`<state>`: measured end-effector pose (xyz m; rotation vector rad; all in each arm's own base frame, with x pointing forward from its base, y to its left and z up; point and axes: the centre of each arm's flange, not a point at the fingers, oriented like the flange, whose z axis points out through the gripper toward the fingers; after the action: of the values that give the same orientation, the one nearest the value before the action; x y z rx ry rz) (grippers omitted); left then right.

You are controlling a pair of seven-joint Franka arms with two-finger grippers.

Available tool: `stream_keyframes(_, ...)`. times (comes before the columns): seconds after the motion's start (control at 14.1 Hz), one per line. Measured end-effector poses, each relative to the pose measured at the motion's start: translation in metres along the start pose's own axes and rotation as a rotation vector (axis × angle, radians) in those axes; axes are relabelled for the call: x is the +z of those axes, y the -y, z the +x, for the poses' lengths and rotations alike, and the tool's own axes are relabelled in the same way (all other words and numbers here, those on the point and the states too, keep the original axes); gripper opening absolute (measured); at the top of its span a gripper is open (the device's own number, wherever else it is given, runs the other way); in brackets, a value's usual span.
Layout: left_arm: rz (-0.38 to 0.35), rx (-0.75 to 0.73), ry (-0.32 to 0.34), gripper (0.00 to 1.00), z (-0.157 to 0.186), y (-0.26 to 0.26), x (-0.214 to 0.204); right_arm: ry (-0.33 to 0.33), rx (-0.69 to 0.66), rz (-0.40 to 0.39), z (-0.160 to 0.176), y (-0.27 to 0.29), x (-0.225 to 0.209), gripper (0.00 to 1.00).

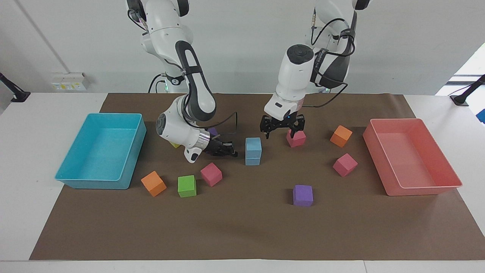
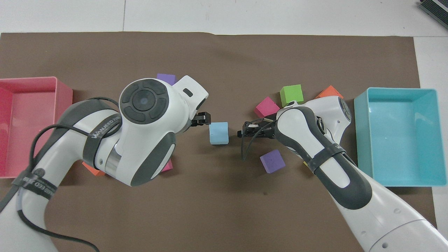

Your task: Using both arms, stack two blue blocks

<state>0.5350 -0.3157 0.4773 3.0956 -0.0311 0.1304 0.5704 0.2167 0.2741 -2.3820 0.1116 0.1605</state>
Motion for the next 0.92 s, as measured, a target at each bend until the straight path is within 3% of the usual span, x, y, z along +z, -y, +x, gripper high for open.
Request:
stream_keyframes(0.43, 0.012, 0.051, -0.042, 1.00, 0.039, 0.126, -0.049, 0.000, 0.000, 0.000, 0.000, 0.000, 0.000, 0.01)
stream_keyframes(0.92, 0.045, 0.133, 0.022, 1.00, 0.034, 0.251, -0.152, 0.000, 0.000, 0.000, 0.000, 0.000, 0.000, 0.01)
